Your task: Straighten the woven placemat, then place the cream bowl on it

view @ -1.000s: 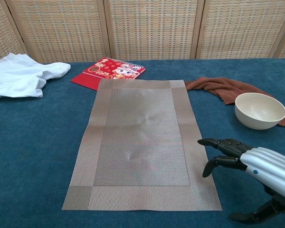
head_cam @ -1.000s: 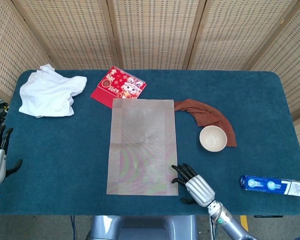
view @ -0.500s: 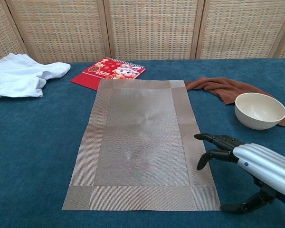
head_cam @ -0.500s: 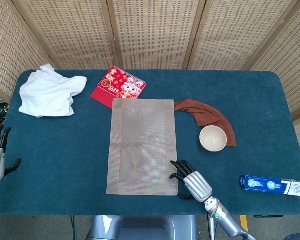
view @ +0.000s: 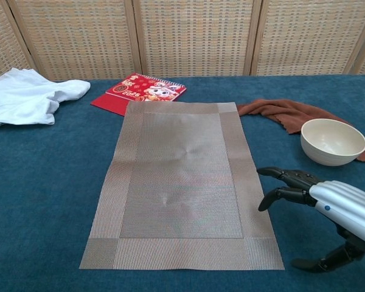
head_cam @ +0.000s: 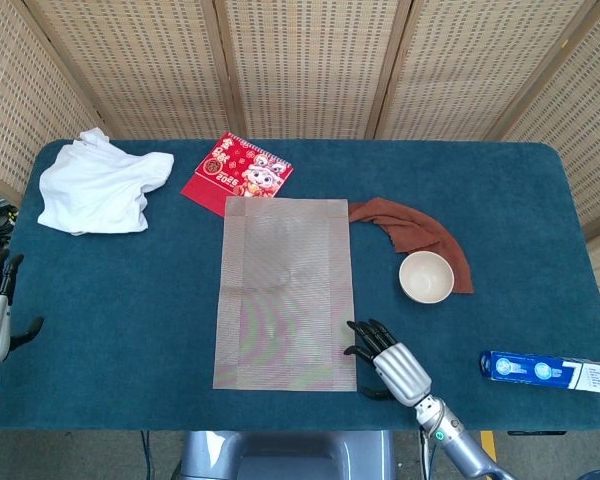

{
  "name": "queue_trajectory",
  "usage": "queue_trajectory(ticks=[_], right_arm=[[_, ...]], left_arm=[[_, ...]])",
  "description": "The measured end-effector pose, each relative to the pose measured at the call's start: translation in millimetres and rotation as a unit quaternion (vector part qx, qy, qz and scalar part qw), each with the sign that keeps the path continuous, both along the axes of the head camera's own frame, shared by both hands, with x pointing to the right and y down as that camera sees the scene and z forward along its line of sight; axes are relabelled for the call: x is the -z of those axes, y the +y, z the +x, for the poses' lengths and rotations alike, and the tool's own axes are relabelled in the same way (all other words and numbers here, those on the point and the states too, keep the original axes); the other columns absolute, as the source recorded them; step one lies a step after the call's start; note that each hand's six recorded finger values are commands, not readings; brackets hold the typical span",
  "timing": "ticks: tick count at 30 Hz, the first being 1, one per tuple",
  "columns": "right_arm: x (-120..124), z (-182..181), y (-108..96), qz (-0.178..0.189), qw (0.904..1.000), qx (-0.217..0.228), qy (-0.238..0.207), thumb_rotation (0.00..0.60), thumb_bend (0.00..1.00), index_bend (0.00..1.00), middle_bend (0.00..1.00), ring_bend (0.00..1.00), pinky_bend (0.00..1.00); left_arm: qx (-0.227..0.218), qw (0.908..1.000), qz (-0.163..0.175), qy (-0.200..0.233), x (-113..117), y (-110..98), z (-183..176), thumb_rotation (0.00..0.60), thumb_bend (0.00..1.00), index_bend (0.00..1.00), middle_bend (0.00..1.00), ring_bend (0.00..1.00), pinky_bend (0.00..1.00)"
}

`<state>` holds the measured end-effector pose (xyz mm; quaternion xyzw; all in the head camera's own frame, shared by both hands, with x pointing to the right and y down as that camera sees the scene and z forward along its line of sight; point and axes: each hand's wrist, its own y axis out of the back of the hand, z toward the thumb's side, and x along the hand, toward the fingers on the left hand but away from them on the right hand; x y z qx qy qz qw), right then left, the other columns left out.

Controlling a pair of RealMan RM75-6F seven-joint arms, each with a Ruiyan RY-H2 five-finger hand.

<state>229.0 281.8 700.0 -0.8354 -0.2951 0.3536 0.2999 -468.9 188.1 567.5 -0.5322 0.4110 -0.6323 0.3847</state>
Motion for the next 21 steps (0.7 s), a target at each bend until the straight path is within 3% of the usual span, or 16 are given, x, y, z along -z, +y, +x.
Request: queue_trajectory(ticks=[21], right_arm=[[-14, -13, 13, -0.036, 0.9994, -0.004, -0.003, 0.600, 0.35, 0.25, 0.00, 0.00, 0.00]], left_arm=[[0.001, 1.0000, 0.000, 0.004, 0, 0, 0, 0.600, 0.22, 0.06, 0.00, 0.00, 0.00]])
